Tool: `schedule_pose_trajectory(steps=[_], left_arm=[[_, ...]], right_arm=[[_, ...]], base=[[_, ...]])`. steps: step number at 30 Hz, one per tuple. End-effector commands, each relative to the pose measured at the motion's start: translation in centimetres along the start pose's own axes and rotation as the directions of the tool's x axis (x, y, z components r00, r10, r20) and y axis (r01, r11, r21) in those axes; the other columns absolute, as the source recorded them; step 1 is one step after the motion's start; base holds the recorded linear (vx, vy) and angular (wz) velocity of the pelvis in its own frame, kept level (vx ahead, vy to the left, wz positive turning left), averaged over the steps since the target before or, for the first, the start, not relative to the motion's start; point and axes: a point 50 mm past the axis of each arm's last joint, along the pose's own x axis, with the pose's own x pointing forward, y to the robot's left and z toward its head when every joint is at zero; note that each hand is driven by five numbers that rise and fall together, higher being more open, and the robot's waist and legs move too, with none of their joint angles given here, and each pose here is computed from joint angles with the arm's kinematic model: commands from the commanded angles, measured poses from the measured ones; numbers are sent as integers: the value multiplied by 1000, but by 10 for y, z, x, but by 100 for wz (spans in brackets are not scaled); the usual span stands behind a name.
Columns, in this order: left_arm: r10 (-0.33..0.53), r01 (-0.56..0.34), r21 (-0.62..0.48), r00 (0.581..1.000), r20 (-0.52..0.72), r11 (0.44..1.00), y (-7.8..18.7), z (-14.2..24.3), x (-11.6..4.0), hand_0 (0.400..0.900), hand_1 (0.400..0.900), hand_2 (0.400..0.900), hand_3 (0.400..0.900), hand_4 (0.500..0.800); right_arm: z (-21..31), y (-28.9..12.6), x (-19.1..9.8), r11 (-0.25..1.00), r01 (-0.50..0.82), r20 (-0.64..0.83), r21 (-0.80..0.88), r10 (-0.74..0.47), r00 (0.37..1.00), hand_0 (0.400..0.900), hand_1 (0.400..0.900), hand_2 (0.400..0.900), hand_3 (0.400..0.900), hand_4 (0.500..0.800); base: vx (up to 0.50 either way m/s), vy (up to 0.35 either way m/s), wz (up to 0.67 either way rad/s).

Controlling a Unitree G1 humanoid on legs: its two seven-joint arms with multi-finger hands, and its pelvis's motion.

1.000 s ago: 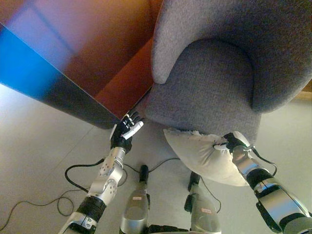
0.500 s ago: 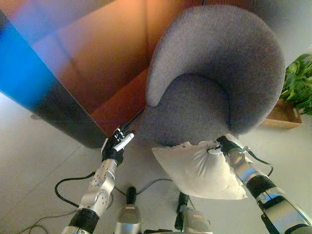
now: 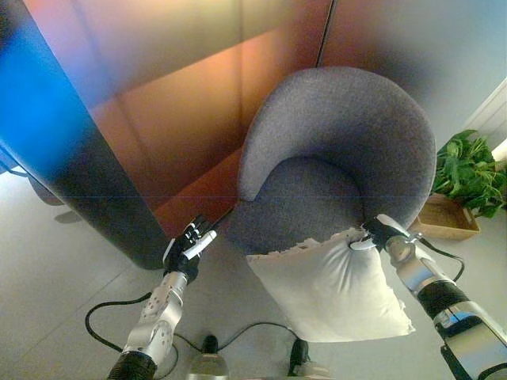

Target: Pick up the pillow and put it on the sofa.

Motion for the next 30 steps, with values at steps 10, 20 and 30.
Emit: schedule_pose_trajectory(steps=[10,20,30], left_arm=[[-107,104,64,993,43,993,-6,7,1,900,900,900,900,800],[-153,152,75,988,10,986,-1,0,-14,900,900,900,900,800],[-250,239,121,964,90,963,-13,29,-1,900,900,900,900,800]], right_arm=[[56,-186,-37,881,470,121,-46,-462,878,400,400,400,400,500],[42,-205,-40,817,574,69,-58,-570,819,400,400,400,400,500],[49,-240,-57,756,654,13,26,-655,756,400,400,400,400,500]], base=[[45,-5,0],[75,-6,9],[-65,-72,6]])
